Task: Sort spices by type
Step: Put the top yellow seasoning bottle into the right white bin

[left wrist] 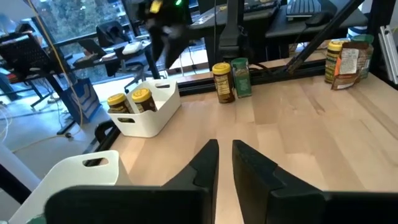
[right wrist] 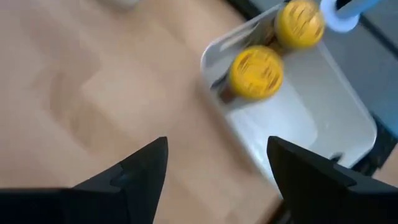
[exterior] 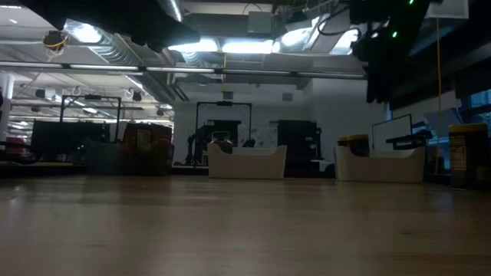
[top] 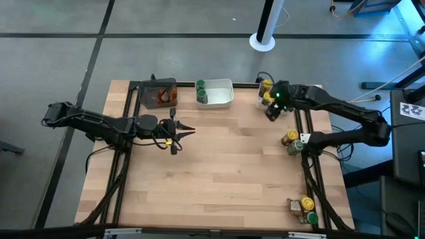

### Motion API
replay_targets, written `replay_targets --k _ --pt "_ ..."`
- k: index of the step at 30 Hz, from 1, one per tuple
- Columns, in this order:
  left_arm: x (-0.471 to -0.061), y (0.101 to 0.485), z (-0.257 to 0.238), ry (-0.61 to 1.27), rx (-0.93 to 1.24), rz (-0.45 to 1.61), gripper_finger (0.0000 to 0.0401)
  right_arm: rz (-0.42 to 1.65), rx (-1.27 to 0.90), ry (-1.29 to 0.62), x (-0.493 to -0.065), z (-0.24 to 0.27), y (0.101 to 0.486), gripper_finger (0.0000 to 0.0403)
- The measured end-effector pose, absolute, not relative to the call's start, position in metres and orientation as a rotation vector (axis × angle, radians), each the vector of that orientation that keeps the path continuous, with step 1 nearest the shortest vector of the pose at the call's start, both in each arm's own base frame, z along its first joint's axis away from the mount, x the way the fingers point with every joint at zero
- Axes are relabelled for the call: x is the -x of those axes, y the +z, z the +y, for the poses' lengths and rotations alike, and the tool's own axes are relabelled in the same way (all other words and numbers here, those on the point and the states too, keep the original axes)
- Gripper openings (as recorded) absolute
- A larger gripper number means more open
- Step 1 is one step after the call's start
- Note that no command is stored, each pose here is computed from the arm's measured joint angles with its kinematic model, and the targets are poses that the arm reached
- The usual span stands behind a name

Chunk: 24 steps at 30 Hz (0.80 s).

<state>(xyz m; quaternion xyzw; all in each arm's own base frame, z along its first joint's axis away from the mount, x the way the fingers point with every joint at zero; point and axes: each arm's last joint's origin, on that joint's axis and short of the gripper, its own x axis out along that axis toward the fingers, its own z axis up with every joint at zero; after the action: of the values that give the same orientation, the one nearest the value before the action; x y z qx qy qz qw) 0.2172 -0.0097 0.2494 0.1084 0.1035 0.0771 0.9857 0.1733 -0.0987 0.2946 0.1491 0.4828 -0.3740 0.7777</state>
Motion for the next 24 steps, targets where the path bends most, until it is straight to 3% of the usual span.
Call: replay_targets --k 5,12,17,24 --pt "-0.217 0.249 -0.01 0.159 -0.175 0.208 0.0075 1.162 -0.373 -0.773 -0.17 -0.068 0.302 0.0275" --pt "-0.217 0.251 -0.01 0.171 -0.129 0.188 0.0184 1.355 -0.436 -0.835 -0.154 -0.041 0.298 0.0276" --pt "-0.217 0.251 -0.007 0.269 -0.091 0.179 0.0254 1.376 -0.449 -0.854 -0.153 -0.03 0.296 0.0276" --pt "-0.217 0.251 -0.008 0.281 -0.121 0.185 0.0285 1.429 -0.545 -0.883 -0.15 -0.022 0.278 0.0276"
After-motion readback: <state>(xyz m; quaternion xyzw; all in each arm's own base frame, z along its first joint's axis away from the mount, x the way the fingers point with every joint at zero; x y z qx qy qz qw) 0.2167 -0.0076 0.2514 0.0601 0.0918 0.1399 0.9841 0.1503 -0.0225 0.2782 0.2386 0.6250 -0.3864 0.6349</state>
